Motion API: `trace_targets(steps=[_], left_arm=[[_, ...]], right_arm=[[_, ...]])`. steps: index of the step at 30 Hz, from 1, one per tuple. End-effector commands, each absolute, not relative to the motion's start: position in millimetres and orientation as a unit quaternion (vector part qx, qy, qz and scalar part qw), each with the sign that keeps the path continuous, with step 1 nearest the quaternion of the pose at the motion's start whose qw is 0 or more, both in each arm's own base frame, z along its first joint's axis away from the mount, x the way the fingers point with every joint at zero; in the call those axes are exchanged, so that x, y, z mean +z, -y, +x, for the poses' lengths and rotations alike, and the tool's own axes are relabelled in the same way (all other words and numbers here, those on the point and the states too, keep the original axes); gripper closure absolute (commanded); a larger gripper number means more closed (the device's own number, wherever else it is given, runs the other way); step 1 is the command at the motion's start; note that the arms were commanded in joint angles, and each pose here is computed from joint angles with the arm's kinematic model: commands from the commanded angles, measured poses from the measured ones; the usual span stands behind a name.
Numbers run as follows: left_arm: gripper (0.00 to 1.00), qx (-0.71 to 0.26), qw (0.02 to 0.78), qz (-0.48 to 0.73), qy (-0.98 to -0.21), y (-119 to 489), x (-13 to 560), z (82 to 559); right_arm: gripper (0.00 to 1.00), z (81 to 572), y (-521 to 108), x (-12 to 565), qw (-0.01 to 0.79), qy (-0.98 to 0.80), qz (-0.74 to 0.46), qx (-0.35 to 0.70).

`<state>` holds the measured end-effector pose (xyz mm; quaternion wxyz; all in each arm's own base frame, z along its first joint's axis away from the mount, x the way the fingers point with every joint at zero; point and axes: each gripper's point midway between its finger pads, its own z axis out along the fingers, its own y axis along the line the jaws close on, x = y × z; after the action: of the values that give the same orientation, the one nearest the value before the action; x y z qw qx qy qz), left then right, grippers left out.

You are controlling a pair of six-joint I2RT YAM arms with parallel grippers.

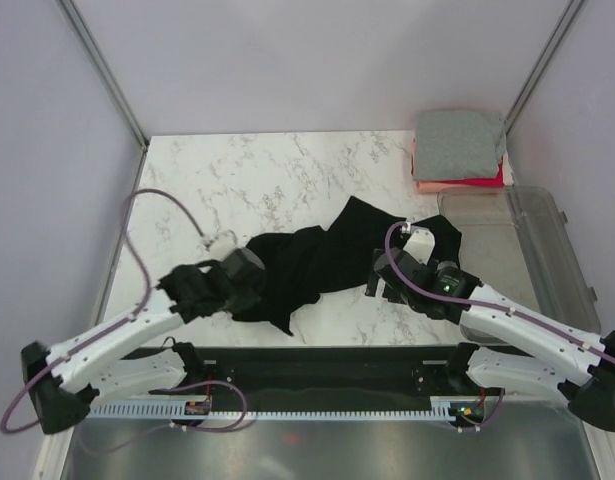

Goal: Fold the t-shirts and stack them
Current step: Flatten the tshirt out

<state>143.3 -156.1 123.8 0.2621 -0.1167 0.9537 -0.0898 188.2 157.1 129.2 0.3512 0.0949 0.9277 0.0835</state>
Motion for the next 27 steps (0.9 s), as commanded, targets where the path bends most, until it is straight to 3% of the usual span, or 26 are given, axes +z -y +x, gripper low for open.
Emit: trace_targets(steps=[1,4,11,16,20,27], left_arm=[[0.98,-0.03,0.391,-0.121,-0.912,76.7,196.1,181.3],[0.98,0.022,0.441,-0.154,-0.884,32.5,235.6,193.0],[0.98,0.108,0.477,-0.179,-0.854,-27.9,260.4,217.8],[0.98,0.109,0.452,-0.232,-0.854,-42.1,244.1,226.2],[0.98,0.114,0.469,-0.308,-0.82,-72.9,248.0,223.7],[0.98,0.057,0.436,-0.319,-0.839,-60.2,220.5,231.8]], right_arm=[[0.02,202.2,-181.6,145.0,0.36,-0.923,0.077,0.113],[0.02,210.4,-187.1,148.1,0.36,-0.925,0.066,0.101],[0.02,235.1,-172.0,167.3,0.377,-0.917,0.094,0.087],[0.02,264.7,-122.0,160.8,0.385,-0.912,0.139,-0.001],[0.03,283.5,-116.3,149.4,0.363,-0.92,0.147,0.015],[0.05,286.5,-133.3,116.4,0.327,-0.935,0.136,0.033]])
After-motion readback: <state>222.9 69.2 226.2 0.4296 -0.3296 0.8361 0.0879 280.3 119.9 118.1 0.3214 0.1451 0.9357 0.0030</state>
